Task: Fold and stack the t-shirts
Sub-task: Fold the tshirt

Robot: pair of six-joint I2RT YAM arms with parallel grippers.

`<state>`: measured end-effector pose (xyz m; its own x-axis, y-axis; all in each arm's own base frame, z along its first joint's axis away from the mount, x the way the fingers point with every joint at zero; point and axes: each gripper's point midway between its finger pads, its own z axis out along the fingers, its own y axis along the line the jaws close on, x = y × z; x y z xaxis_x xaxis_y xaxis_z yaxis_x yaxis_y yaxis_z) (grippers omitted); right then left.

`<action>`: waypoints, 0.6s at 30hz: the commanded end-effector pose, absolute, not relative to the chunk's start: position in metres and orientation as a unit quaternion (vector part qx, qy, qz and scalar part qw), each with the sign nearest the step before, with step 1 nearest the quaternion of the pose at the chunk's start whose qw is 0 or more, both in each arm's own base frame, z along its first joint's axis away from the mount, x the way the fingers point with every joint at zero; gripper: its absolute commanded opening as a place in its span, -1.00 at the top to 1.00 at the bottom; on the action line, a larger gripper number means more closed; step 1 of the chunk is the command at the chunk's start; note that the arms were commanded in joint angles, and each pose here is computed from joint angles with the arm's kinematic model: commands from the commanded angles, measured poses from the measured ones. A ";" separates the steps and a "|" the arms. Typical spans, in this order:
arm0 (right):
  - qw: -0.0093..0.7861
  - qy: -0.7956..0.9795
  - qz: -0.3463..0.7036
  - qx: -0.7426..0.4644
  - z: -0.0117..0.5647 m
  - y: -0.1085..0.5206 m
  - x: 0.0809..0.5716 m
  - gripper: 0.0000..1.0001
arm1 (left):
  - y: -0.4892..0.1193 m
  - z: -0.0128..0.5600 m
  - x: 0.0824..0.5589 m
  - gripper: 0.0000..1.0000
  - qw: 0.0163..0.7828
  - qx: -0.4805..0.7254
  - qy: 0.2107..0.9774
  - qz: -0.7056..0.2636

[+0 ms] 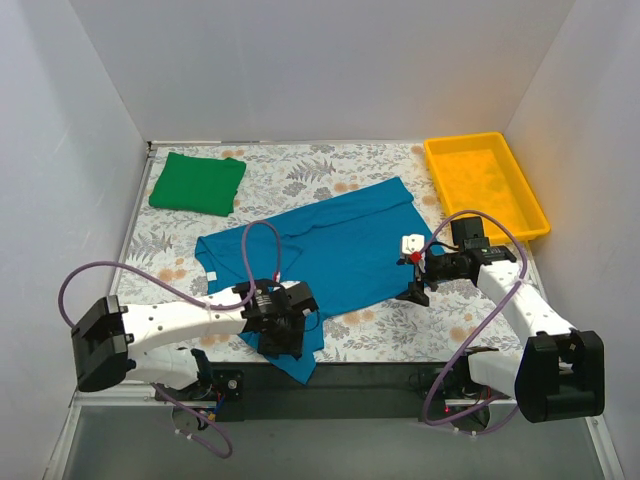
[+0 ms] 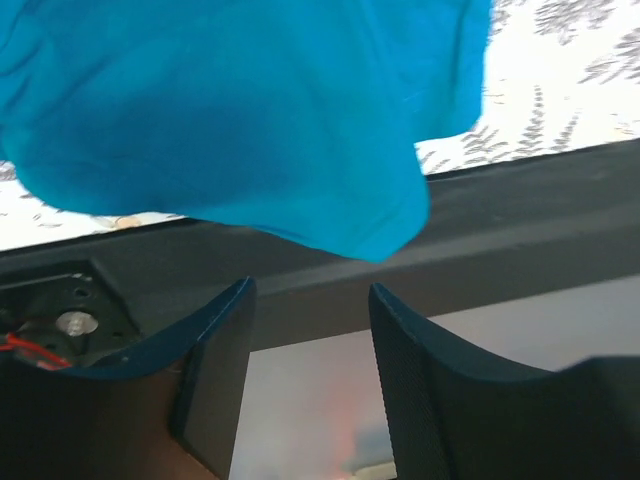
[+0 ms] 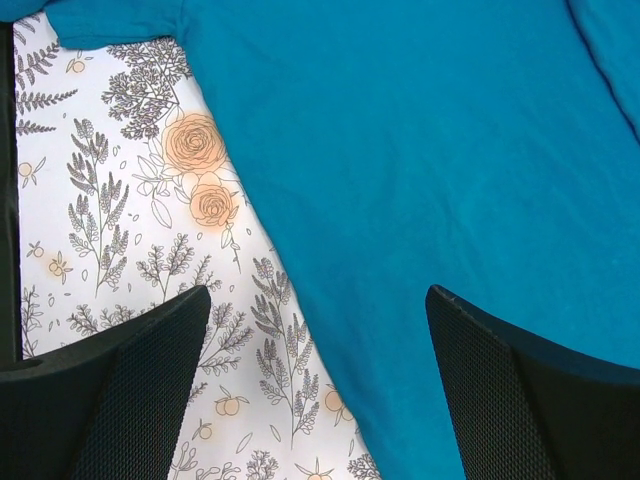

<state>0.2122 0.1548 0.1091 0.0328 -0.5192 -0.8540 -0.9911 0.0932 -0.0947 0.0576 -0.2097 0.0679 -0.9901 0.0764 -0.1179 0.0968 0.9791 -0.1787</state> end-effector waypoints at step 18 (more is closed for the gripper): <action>0.385 0.638 0.315 -0.588 0.107 0.155 0.216 -0.87 | -0.256 0.041 0.023 0.18 0.046 0.193 0.979 -0.053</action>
<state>0.2126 0.1529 0.1023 -0.0129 -0.5243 -0.8514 -0.9926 0.1095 -0.0524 0.0175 -0.2409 0.0367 -0.9313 0.3577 -0.0689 0.3623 0.9292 -0.0725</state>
